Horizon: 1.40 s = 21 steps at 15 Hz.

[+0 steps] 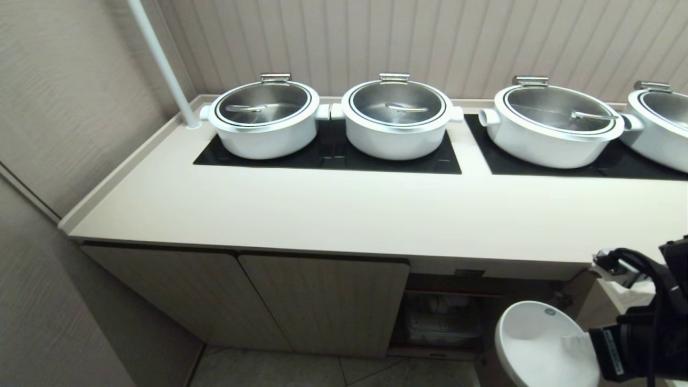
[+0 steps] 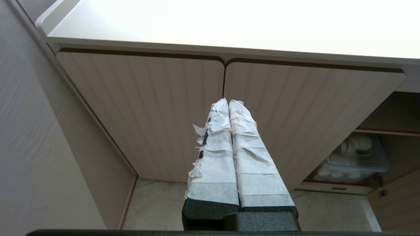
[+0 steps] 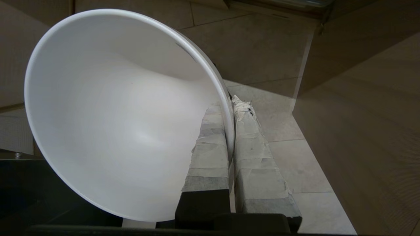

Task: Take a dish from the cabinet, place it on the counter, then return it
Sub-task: Put it back into the cabinet

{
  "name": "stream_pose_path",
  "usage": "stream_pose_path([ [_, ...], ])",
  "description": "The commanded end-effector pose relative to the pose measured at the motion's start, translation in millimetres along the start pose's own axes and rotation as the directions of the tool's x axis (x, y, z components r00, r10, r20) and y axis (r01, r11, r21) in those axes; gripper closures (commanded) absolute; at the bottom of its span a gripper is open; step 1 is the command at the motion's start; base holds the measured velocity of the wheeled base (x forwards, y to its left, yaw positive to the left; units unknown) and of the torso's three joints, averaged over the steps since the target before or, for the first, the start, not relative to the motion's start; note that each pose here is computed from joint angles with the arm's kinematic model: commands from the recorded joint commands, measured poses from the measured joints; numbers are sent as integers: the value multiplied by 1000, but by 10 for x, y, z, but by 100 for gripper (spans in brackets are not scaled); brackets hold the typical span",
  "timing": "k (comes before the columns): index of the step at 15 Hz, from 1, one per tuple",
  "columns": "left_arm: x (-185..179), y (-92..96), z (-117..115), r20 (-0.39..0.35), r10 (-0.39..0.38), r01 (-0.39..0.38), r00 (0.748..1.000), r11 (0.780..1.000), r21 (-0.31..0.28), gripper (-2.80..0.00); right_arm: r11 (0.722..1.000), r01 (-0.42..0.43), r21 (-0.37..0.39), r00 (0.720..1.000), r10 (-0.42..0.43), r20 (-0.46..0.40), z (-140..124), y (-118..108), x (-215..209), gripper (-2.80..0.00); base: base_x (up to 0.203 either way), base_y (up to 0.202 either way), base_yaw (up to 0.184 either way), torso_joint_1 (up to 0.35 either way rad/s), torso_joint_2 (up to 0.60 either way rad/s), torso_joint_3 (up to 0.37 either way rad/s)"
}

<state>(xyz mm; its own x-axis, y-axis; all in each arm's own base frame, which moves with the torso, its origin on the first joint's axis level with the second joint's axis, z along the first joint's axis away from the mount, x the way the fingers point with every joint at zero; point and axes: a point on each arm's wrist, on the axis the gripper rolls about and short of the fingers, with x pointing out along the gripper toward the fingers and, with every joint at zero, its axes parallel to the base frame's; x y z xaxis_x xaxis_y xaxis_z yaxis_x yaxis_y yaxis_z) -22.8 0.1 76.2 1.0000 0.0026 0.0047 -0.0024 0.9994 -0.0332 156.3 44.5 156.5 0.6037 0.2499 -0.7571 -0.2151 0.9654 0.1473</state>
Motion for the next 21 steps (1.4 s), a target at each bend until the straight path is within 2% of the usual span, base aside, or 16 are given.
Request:
stream_pose_path([
  [1, -1, 0, 2, 2, 2, -2, 1000, 1000, -1, 0, 1000, 6, 7, 1000, -6, 12, 47, 0, -13, 0, 0, 0, 0, 0, 0, 0],
  [12, 0, 0, -2, 0, 1, -1, 1000, 1000, -1, 0, 1000, 5, 14, 999, -5, 48, 182, 16, -47, 0, 0, 0, 0, 0, 0, 0],
  [21, -1, 0, 2, 2, 2, -2, 1000, 1000, -1, 0, 997, 48, 62, 997, -52, 56, 278, -96, -32, 0, 0, 0, 0, 0, 0, 0],
])
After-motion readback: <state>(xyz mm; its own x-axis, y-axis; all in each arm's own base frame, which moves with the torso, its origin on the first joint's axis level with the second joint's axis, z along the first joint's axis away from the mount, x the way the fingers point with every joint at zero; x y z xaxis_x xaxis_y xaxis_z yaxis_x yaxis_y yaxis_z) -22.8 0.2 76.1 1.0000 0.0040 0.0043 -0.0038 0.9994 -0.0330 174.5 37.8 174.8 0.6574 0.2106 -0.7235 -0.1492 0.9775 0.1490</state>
